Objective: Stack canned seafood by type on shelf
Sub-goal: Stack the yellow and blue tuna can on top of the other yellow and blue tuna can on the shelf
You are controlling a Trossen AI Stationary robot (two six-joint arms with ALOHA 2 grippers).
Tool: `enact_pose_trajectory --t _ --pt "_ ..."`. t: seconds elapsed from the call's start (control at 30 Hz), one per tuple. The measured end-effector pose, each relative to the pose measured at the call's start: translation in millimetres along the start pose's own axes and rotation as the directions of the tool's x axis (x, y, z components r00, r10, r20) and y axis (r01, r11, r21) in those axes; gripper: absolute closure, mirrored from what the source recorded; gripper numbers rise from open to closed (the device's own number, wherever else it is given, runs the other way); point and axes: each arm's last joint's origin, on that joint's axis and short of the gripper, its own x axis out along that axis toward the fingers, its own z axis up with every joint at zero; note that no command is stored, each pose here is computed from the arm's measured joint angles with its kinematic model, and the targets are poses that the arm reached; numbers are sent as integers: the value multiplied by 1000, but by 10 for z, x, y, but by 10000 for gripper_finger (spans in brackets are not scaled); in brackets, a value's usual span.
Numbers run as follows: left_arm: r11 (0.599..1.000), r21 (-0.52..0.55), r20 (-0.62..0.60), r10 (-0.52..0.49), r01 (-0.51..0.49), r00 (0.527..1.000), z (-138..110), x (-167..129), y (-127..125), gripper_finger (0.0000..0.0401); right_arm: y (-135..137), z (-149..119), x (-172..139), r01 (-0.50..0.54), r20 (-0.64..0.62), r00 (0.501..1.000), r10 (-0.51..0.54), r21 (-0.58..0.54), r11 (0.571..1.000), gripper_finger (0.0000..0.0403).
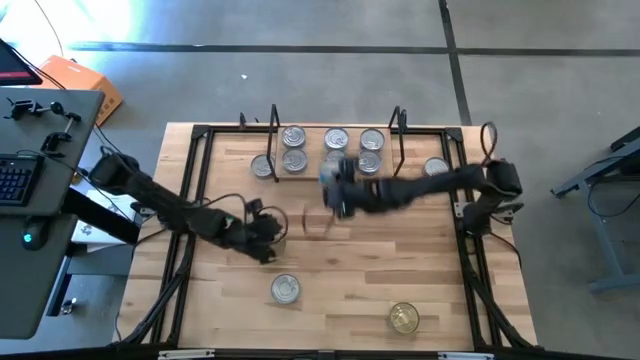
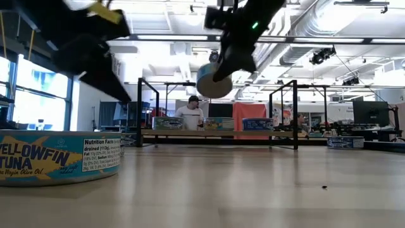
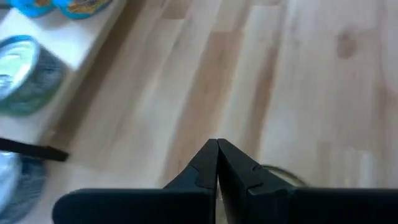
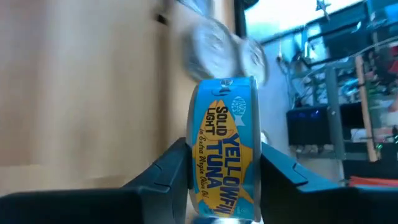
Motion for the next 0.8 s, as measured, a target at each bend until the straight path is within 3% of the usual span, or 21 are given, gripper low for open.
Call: enact_pose_trajectory --t 0.17,0.3,0.4,0.5,0.67,0.8 --pt "1000 14 48 -11 11 999 -229 -15 -98 401 -663 -263 561 -36 2 999 36 74 997 282" --pt "999 34 65 6 -8 998 -274 -40 -126 400 -878 -520 894 -32 -72 997 36 57 998 282" --pt "999 36 81 27 -30 996 -273 -48 -128 400 -933 -603 1089 -20 -73 997 25 59 998 282" --pt "999 35 86 36 -39 996 -271 -48 -126 400 -882 -631 1238 6 -105 994 -7 -11 1000 282" --pt "999 32 89 37 -40 995 -268 -48 -127 400 -836 -623 1300 31 -124 992 -37 -47 998 282" --pt "999 21 101 31 -33 994 -254 -49 -134 400 -821 -627 1281 28 -139 990 -31 -26 999 232"
